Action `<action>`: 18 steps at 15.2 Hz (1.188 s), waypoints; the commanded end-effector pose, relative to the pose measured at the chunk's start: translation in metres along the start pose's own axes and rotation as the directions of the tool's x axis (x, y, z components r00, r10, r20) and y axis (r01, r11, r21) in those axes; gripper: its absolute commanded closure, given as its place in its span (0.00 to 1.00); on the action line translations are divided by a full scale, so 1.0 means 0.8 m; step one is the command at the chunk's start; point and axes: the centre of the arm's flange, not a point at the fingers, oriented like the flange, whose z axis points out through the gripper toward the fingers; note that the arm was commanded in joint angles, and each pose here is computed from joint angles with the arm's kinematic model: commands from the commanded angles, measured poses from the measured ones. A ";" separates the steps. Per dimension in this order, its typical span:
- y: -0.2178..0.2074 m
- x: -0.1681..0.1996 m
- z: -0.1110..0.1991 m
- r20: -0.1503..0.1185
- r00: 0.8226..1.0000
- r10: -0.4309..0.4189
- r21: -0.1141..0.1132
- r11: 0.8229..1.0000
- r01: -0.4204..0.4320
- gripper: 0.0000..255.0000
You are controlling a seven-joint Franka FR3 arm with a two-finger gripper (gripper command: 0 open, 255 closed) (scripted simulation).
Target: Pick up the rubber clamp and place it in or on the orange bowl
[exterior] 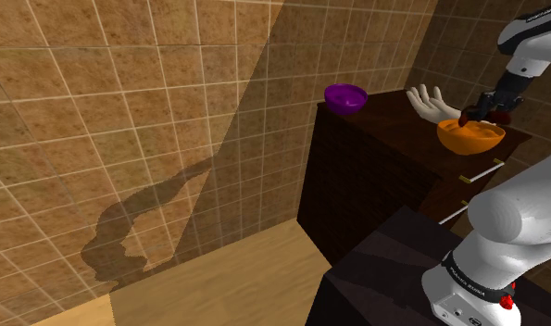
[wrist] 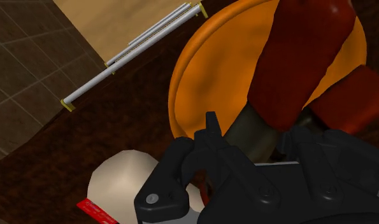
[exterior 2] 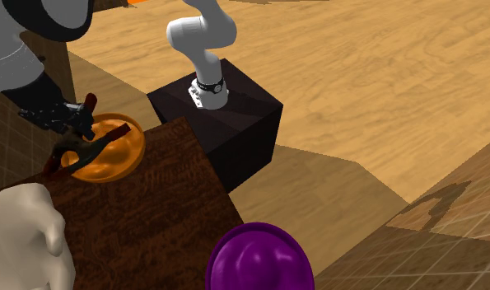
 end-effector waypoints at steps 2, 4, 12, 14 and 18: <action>0.001 -0.001 0.019 -0.001 1.000 0.000 0.000 1.000 0.000 1.00; 0.002 -0.002 0.026 -0.001 1.000 0.000 0.000 1.000 0.000 1.00; 0.001 -0.002 0.026 -0.001 1.000 0.000 0.000 1.000 0.000 0.00; 0.002 -0.002 0.026 -0.001 1.000 0.000 0.000 1.000 0.000 0.00; 0.002 -0.002 0.009 -0.001 1.000 0.000 0.000 1.000 0.000 0.00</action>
